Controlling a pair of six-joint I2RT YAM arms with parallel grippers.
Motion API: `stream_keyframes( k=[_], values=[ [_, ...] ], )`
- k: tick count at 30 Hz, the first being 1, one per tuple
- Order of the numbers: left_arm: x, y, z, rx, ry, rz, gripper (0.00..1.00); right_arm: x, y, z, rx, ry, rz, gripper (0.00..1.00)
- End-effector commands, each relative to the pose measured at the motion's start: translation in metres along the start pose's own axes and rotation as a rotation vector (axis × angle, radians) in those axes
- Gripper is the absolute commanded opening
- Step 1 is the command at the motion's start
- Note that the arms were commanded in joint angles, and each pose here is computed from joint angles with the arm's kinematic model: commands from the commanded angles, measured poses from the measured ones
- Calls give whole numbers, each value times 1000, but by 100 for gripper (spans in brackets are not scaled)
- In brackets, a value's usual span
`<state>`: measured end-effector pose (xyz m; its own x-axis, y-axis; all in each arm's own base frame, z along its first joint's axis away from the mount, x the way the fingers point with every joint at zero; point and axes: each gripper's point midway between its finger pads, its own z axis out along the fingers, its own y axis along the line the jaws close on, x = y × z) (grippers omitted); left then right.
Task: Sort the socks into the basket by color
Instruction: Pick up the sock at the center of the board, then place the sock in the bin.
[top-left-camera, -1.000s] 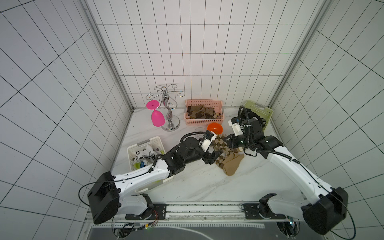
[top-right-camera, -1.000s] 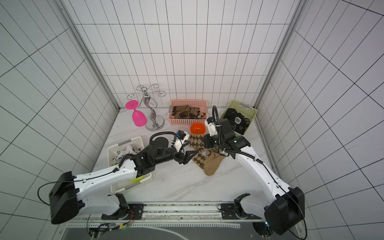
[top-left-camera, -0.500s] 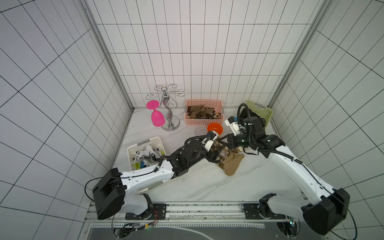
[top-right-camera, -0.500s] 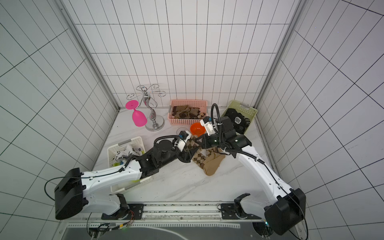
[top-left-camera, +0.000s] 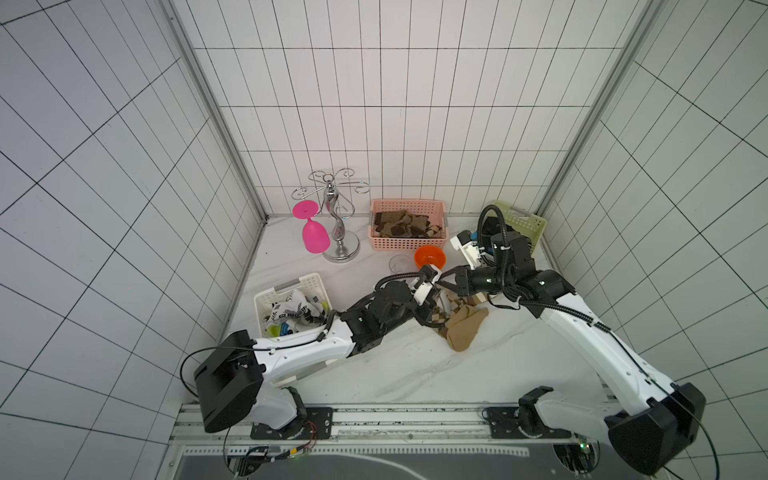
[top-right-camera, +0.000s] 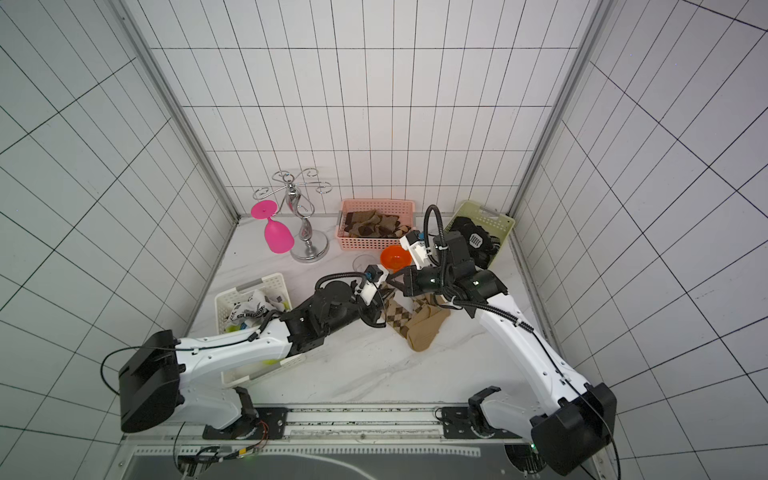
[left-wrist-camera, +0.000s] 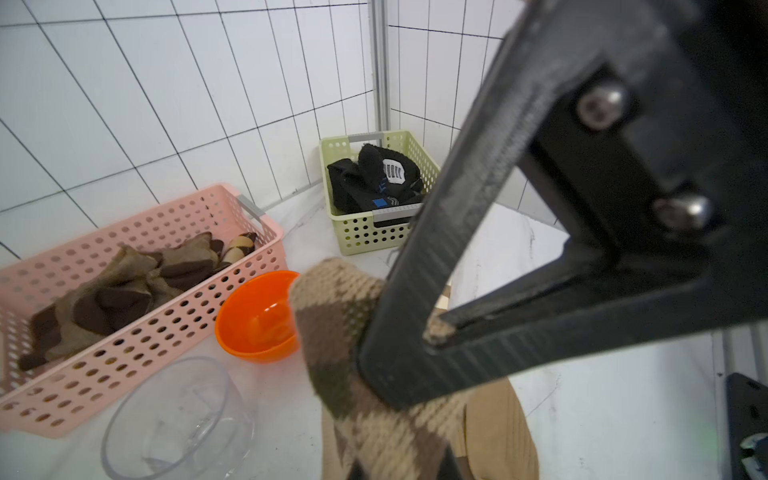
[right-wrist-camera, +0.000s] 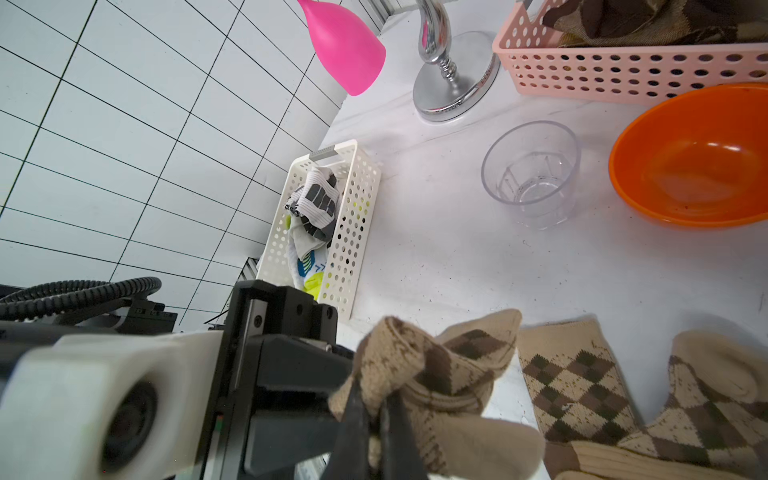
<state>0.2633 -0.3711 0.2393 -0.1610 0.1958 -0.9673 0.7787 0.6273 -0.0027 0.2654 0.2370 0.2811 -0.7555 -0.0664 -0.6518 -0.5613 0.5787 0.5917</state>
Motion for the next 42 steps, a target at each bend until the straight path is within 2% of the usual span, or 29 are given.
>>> stream_keyframes(
  k=[1, 6, 8, 9, 15, 19, 27, 30, 35, 42],
  values=[
    [-13, -1, -7, 2, -24, 16, 0, -49, 30, -29, -36, -135, -88, 8],
    [-22, 12, -9, -27, -10, -12, 0, -68, 22, -42, 7, -191, -84, 61],
    [-26, 24, -6, -22, 10, -68, 0, -75, 16, -50, 36, -216, -77, 91],
    [-27, 30, -5, -26, 22, -91, 0, -77, 12, -53, 48, -225, -73, 99],
    [-47, 79, 10, -122, 90, -137, 0, -78, -19, -62, 128, -242, -17, 100],
    [-64, 114, 26, -181, 78, -146, 0, -72, -36, -58, 179, -228, 11, 99],
    [-72, 193, 84, -306, 12, -163, 0, -61, -57, -48, 222, -202, 35, 100],
    [-67, 225, 103, -365, -20, -164, 0, -57, -65, -43, 234, -190, 43, 99],
    [-41, 276, 134, -455, -10, -146, 0, -53, -74, -36, 232, -171, 54, 99],
    [-9, 336, 155, -540, -6, -177, 0, -47, -91, -29, 248, -145, 72, 99]
  ],
)
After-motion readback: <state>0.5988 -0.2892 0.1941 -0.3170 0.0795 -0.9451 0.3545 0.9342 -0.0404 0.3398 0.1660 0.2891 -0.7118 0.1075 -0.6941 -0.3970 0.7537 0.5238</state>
